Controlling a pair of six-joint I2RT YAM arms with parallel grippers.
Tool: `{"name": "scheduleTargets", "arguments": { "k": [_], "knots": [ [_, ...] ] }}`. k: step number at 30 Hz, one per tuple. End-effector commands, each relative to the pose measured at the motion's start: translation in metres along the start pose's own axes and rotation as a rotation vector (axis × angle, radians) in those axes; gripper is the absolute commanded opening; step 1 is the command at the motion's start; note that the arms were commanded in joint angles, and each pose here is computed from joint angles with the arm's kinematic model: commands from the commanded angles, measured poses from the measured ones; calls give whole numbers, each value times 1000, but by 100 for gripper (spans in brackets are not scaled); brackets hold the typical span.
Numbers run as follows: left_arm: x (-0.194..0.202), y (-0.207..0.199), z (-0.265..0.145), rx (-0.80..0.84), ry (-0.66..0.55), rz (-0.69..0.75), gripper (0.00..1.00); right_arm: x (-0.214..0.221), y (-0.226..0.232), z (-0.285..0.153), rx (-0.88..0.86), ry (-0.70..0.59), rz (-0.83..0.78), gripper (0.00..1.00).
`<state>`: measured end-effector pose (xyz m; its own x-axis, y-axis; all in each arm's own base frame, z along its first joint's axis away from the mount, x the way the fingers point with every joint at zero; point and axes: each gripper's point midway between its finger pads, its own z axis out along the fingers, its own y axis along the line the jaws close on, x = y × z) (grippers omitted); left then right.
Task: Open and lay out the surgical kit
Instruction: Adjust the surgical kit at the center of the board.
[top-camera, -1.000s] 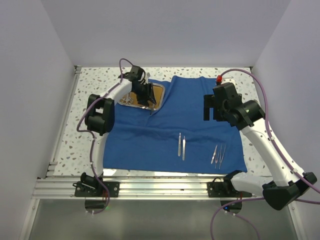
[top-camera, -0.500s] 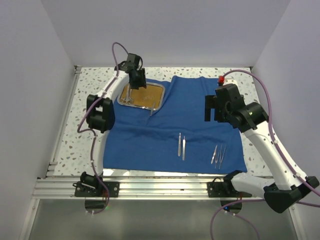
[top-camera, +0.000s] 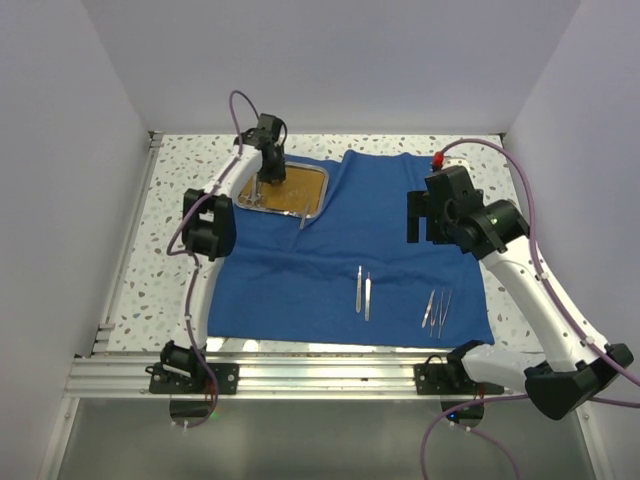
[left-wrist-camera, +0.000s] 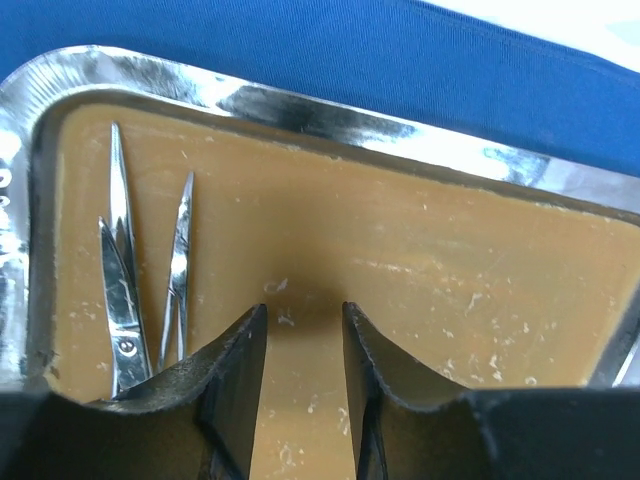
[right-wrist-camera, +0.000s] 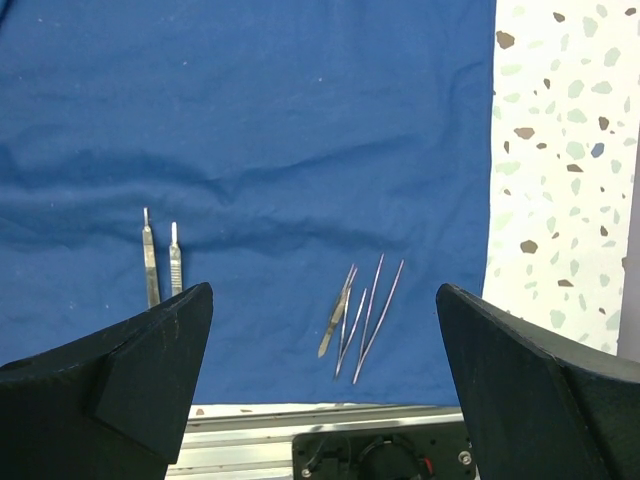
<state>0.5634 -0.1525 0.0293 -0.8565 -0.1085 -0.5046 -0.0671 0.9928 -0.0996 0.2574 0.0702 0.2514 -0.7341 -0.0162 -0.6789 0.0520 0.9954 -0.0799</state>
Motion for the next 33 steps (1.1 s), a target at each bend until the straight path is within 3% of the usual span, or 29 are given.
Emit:
{"name": "scheduleTargets", "arguments": {
  "k": [1,6,11,16,28,33],
  "knots": [
    [26,46,39,-187,71,94,38,-9,-4,-5,25,-21,4,98],
    [42,75,55,-259,133,137,33,-8,-3,1,36,-4,-10,98],
    [37,102,65,-270,133,78,23,-6,-1,7,38,17,-20,98],
    [28,132,68,-289,123,15,22,-4,1,13,44,33,-42,98],
    [6,188,59,-332,75,-84,26,-8,16,30,12,51,-66,98],
    [-29,158,37,-172,-47,-97,37,-8,20,31,-6,50,-60,98]
  ]
}}
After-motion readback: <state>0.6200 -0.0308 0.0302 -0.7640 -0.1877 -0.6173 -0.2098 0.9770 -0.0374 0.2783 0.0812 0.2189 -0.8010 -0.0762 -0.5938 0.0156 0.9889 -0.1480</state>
